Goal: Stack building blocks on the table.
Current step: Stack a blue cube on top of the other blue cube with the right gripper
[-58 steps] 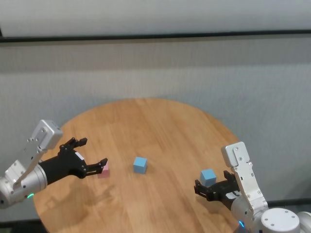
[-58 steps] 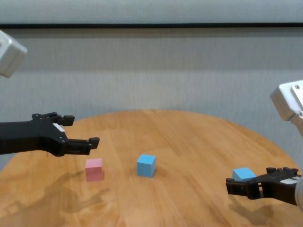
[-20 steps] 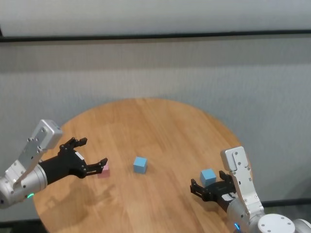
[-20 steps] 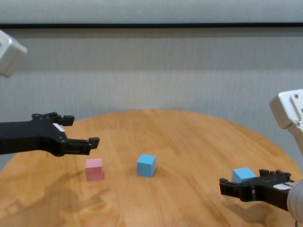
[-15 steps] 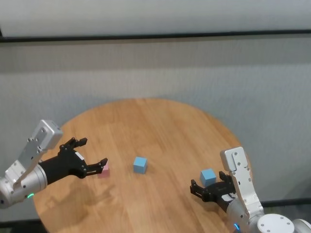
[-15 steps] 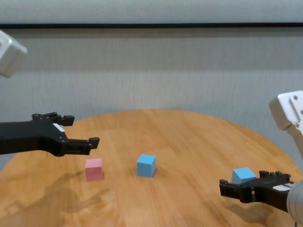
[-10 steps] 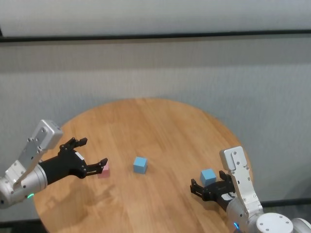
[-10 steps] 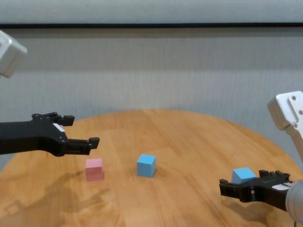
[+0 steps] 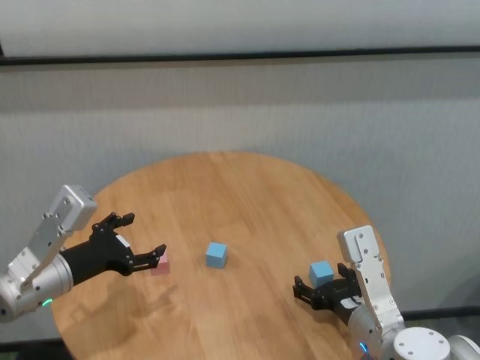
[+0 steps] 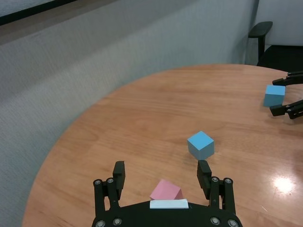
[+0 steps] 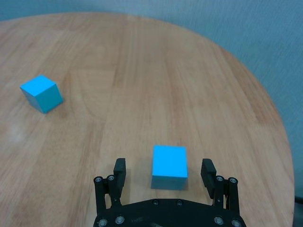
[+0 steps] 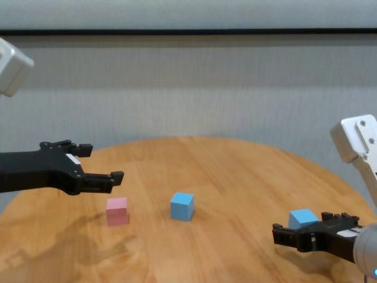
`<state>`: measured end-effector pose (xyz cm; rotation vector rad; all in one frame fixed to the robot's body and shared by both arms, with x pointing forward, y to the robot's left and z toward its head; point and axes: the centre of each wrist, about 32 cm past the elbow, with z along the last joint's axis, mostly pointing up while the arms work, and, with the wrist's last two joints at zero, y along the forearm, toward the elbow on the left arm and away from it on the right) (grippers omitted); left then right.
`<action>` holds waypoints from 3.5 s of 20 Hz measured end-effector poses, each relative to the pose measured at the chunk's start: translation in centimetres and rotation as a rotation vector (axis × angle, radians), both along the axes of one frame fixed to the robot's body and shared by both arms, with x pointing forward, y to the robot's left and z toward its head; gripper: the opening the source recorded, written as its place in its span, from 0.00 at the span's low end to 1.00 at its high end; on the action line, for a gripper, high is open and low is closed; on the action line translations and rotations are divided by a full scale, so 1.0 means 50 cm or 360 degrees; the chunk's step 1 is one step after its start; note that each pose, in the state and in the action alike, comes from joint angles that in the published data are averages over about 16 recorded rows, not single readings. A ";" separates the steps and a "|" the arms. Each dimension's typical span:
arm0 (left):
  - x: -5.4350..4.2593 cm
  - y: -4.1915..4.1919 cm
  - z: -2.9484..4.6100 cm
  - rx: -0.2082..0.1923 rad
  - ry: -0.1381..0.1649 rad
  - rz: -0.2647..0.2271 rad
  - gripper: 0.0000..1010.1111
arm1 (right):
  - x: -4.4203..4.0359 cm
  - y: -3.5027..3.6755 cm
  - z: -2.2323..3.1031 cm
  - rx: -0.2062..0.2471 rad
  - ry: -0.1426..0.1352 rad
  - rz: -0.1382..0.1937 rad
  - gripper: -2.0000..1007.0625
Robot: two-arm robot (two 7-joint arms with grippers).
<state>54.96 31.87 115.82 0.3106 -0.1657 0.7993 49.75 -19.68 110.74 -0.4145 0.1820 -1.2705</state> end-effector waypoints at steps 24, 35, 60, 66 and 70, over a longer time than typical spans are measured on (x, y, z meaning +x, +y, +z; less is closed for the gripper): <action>0.000 0.000 0.000 0.0000 0.0000 0.0000 0.99 | 0.018 0.001 -0.008 -0.0012 -0.0005 -0.0011 0.98; 0.000 0.000 0.000 0.0000 0.0000 0.0000 0.99 | 0.019 0.000 -0.009 -0.0020 -0.0004 -0.0013 0.81; 0.000 0.000 0.000 0.0000 0.0000 0.0000 0.99 | 0.033 -0.018 0.033 0.0035 -0.0177 0.0137 0.37; 0.000 0.000 0.000 0.0000 0.0000 0.0000 0.99 | 0.060 -0.020 0.067 0.0129 -0.0324 0.0344 0.37; 0.000 0.000 0.000 0.0000 0.0000 0.0000 0.99 | 0.086 -0.012 0.078 0.0232 -0.0400 0.0509 0.37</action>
